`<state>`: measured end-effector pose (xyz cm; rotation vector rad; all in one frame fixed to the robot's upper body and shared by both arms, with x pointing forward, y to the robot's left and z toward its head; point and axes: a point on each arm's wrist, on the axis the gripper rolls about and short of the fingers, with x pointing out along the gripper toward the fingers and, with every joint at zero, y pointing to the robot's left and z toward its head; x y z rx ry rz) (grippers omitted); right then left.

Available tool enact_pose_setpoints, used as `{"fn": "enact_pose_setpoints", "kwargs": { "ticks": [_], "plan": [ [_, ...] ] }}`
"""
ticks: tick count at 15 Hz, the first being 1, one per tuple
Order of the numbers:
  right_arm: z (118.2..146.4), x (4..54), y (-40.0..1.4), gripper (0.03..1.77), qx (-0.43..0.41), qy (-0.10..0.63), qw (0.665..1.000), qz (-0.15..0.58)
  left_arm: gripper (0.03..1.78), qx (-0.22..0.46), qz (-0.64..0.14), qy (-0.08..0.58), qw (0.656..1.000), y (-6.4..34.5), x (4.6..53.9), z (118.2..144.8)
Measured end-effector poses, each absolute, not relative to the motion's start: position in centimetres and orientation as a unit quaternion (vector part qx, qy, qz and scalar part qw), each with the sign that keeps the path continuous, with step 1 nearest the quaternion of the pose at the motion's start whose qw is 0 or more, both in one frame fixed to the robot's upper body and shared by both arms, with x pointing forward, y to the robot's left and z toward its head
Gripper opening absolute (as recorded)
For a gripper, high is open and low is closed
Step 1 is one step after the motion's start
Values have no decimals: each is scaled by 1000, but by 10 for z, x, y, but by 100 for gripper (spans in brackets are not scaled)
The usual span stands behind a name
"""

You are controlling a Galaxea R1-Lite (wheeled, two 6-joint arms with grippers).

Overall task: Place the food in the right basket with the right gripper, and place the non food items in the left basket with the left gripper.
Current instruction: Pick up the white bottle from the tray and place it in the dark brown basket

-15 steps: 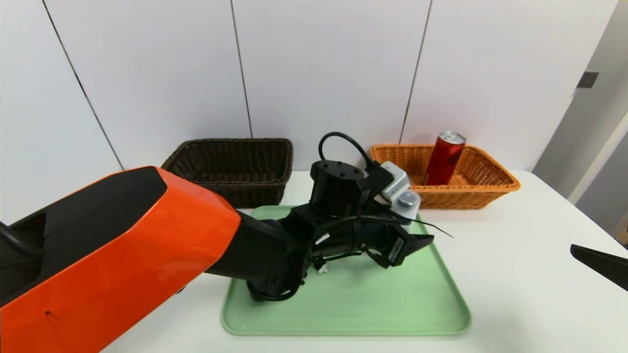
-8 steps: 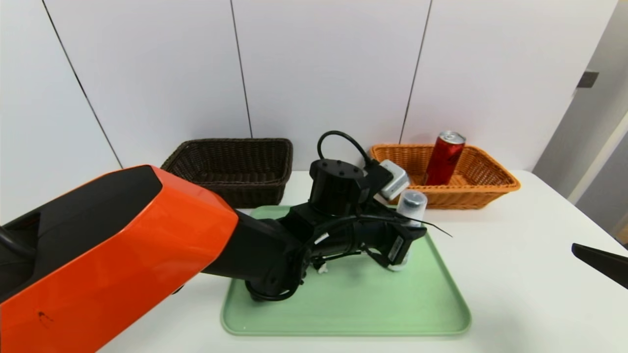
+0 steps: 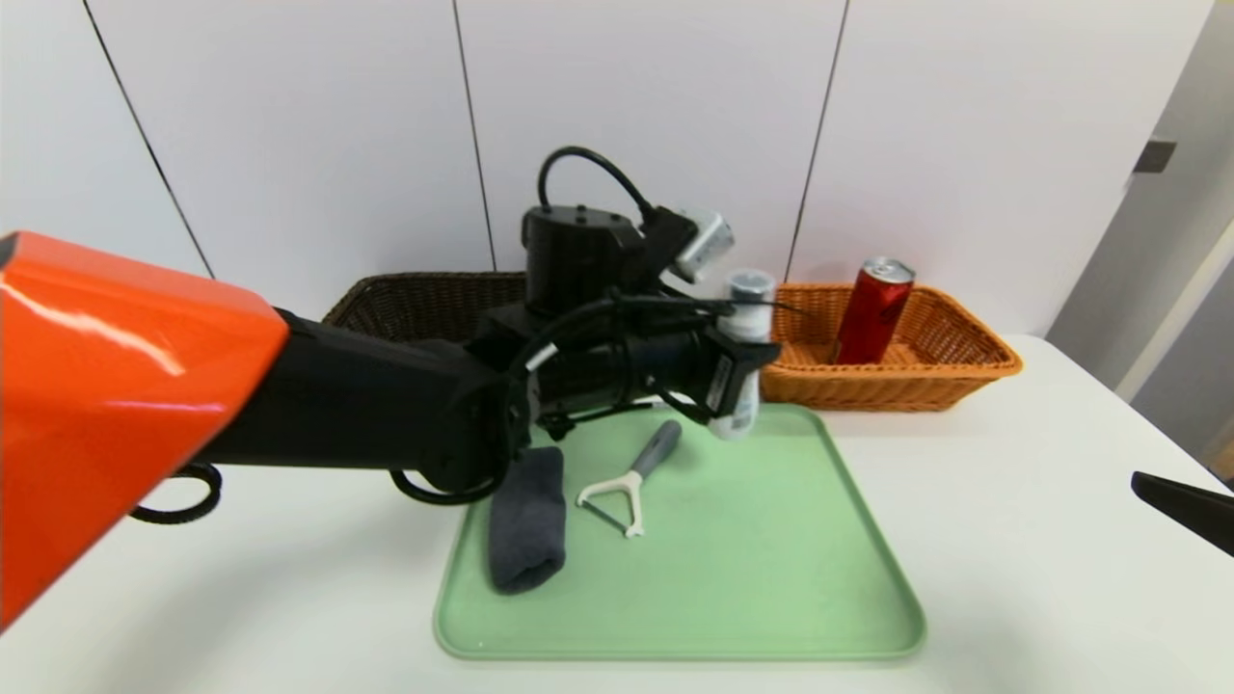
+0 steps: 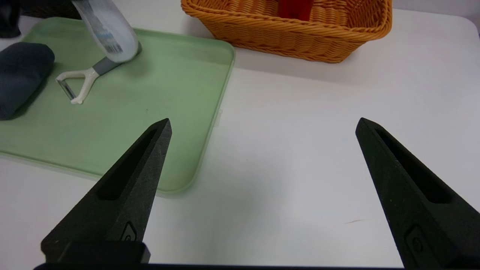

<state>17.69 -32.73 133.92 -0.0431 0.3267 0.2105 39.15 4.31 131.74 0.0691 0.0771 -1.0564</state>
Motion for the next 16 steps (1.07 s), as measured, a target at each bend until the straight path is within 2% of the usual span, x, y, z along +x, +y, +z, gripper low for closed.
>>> {"fn": "enact_pose_setpoints", "kwargs": {
  "ticks": [5,8,11,16],
  "plan": [
    [1342,179,-327,169,-20,159,981,109,64,25,-405,23,914,126,433,1371],
    [1343,180,-327,169,-21,160,981,110,64,23,-337,8,941,181,454,1393],
    [1344,181,-327,169,-21,161,981,110,64,23,-277,2,961,228,470,1399],
    [1343,183,-326,169,-21,164,980,110,64,23,-202,15,979,289,490,1390]
  ]
}}
